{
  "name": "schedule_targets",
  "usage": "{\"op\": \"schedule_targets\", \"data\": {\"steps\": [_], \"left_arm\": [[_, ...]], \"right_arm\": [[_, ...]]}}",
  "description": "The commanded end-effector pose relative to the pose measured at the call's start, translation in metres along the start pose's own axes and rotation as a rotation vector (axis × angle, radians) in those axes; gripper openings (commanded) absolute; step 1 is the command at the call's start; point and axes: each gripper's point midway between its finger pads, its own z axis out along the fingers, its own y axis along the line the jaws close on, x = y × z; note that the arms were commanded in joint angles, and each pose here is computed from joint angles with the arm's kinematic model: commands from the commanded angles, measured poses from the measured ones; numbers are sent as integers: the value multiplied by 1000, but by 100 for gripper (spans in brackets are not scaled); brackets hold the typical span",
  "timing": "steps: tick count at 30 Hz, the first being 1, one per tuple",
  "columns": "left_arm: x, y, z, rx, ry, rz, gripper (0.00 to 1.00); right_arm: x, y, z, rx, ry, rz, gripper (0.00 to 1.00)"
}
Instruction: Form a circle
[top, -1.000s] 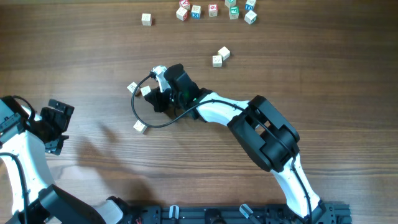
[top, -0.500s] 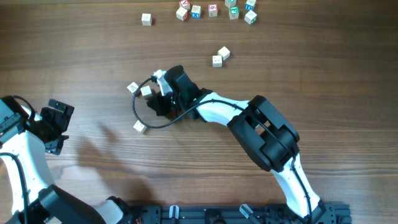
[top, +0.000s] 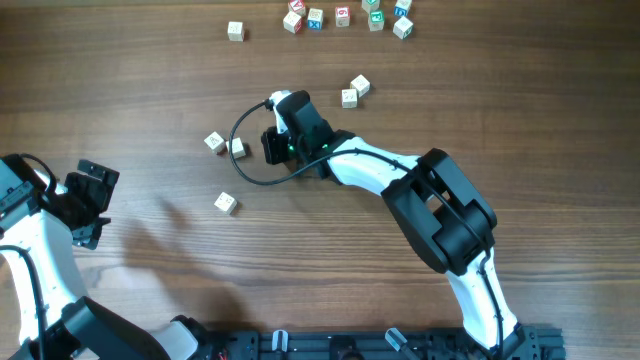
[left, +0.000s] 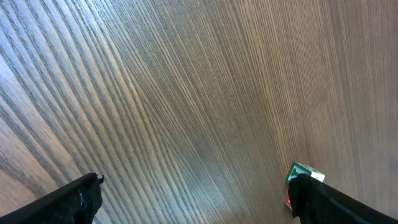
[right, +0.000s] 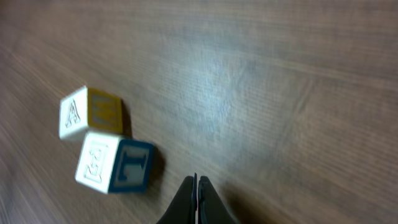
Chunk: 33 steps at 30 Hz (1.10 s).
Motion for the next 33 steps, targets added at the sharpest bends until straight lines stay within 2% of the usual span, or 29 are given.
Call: {"op": "schedule_targets", "data": {"steps": [1, 5, 18, 23, 33], "left_arm": [[0, 4, 2, -14, 3, -12, 100], [0, 4, 2, -15, 3, -12, 100], [0, 4, 2, -15, 3, -12, 100], [0, 4, 2, -15, 3, -12, 100], [0, 4, 2, -14, 3, -12, 100]], "right_arm": [[-32, -2, -10, 10, -98, -23, 5], [-44, 9, -12, -57, -135, -13, 4], [-16, 18, 1, -87, -53, 40, 4], [-4, 37, 1, -184, 5, 34, 4], [9, 25, 16, -126, 9, 67, 4]]}}
